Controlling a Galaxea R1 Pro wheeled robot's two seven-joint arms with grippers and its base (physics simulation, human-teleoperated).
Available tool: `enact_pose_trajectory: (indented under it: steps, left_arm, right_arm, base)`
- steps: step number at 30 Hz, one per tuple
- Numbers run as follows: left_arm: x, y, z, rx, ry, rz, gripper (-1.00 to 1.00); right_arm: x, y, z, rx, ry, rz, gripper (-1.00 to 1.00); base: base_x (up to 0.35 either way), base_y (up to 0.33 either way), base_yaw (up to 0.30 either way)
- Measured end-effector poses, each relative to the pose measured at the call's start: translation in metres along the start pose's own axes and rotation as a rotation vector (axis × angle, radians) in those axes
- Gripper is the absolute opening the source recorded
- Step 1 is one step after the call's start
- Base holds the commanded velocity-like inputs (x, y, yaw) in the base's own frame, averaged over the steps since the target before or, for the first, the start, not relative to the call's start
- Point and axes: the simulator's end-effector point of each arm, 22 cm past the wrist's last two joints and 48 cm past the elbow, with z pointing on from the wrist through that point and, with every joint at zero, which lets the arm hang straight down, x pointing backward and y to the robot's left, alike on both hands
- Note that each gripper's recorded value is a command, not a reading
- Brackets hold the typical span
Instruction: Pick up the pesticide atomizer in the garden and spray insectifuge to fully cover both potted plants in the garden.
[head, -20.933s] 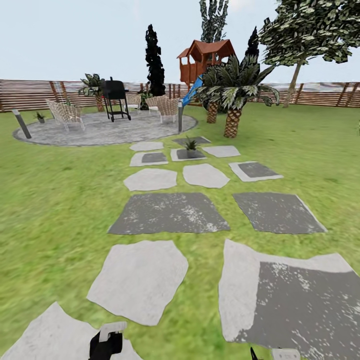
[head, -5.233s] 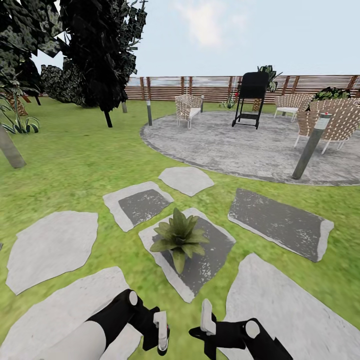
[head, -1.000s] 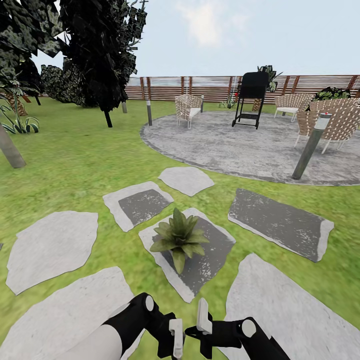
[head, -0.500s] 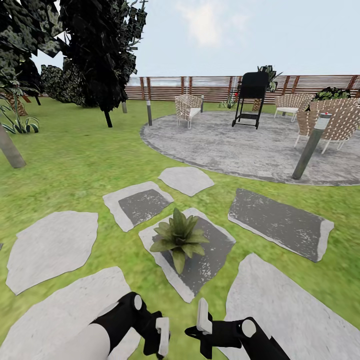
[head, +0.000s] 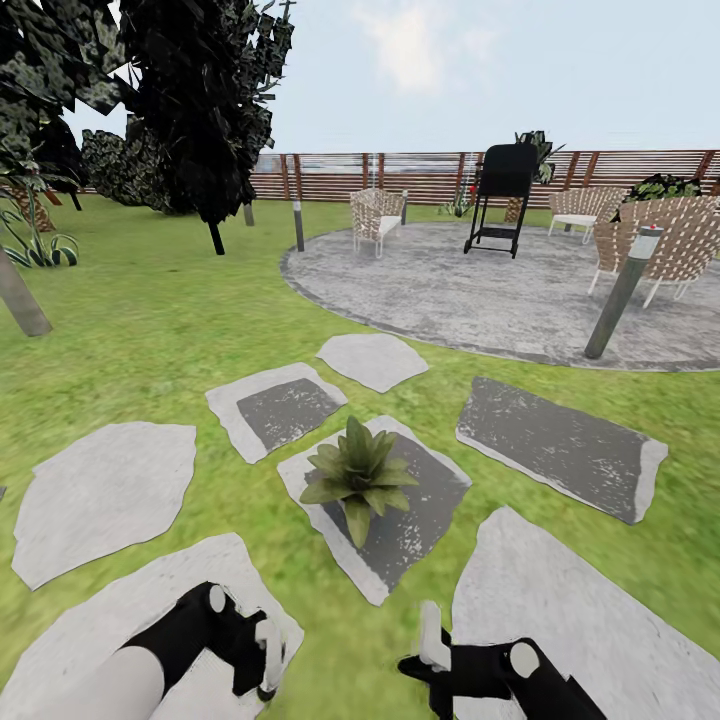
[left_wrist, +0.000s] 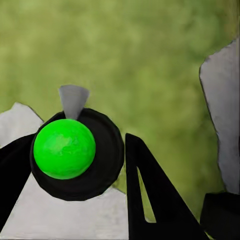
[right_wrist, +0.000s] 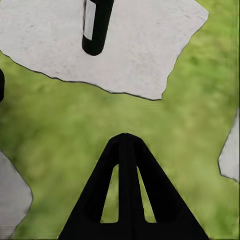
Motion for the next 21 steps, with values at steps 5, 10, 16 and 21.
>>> enact_pose_trajectory:
  steps: [5, 10, 16, 21]
  left_arm:
    - [-0.004, 0.029, -0.01, -0.112, -0.098, -0.14, -1.0]
    - [-0.03, 0.058, -0.018, -0.228, -0.244, -0.297, -1.0]
    - [-0.023, 0.065, -0.019, -0.249, -0.246, -0.467, -1.0]
    - [-0.002, 0.065, -0.016, -0.26, -0.17, -0.59, -1.0]
  right_arm:
    - [0.056, -0.017, -0.033, 0.104, 0.063, 0.115, -1.0]
    - [0.145, -0.071, -0.101, 0.563, 0.104, 0.447, -1.0]
    - [0.211, -0.085, -0.158, 0.888, 0.236, 0.556, -1.0]
    - [0.232, -0.081, -0.176, 1.021, 0.283, 0.62, 1.0]
  base:
    - [0.0, 0.0, 0.0]
    - [0.0, 0.0, 0.0]
    - [0.0, 0.0, 0.0]
    - [0.0, 0.0, 0.0]
